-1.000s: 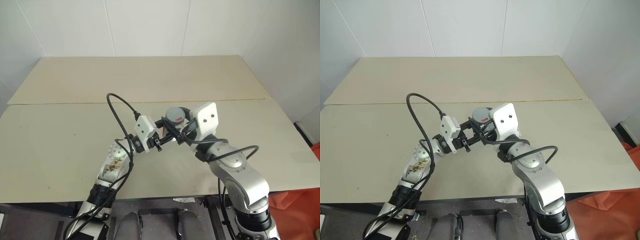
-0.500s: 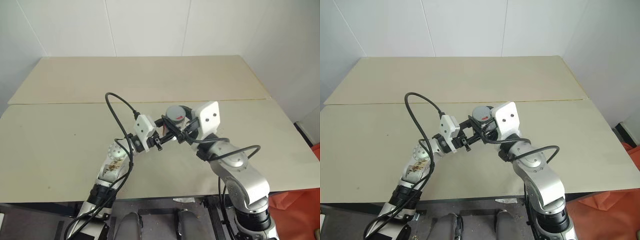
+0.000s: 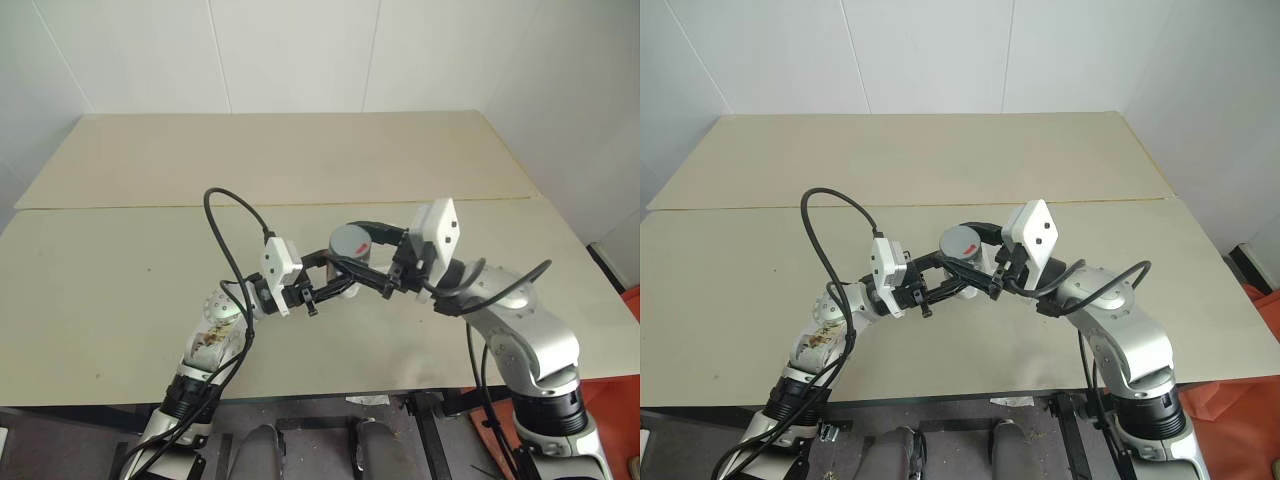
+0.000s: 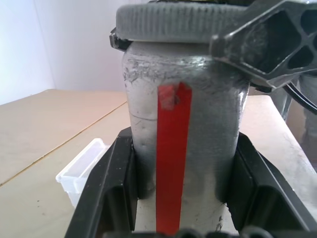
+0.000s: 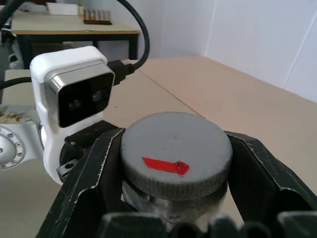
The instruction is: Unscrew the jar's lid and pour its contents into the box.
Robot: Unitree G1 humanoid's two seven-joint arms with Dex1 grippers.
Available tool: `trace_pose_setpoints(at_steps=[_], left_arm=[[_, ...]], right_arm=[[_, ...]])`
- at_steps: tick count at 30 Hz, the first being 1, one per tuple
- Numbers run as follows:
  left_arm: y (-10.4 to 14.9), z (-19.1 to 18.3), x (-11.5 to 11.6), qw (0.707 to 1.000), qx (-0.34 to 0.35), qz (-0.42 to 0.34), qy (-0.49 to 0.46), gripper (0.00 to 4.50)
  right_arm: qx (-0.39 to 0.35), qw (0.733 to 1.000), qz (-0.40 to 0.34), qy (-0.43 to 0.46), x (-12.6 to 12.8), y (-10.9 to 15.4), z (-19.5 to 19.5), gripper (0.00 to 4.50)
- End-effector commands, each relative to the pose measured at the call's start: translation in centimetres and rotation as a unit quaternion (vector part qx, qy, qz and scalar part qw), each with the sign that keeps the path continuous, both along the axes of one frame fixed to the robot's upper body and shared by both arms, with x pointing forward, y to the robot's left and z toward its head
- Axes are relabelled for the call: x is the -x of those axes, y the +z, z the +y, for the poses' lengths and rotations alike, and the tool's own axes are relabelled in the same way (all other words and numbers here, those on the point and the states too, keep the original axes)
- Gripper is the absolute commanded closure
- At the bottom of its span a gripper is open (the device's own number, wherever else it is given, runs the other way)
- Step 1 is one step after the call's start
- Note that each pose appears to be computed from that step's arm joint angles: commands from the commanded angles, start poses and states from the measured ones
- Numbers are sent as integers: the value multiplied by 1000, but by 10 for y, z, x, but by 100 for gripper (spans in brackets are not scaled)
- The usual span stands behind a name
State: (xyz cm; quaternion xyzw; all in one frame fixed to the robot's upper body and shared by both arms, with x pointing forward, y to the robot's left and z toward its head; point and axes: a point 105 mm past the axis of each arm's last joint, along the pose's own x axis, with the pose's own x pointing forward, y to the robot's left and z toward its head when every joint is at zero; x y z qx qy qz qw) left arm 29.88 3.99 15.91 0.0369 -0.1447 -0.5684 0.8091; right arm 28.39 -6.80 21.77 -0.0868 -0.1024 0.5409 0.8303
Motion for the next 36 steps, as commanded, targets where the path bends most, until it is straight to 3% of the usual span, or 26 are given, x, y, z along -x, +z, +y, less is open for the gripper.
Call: trace_pose_setpoints(at_steps=[1,16,36], left_arm=[[10,-14,19,998,7,-18,-54,256],[12,-18,26,997,3,-22,-70,256],[12,-27,33,996,1,-28,-82,256]], right_arm=[[-3,998,-23,66,6,13,-1,158],[77,952,-4,296,-2,14,-6,158],[113,926,-2,361,-16,20,-13,158]])
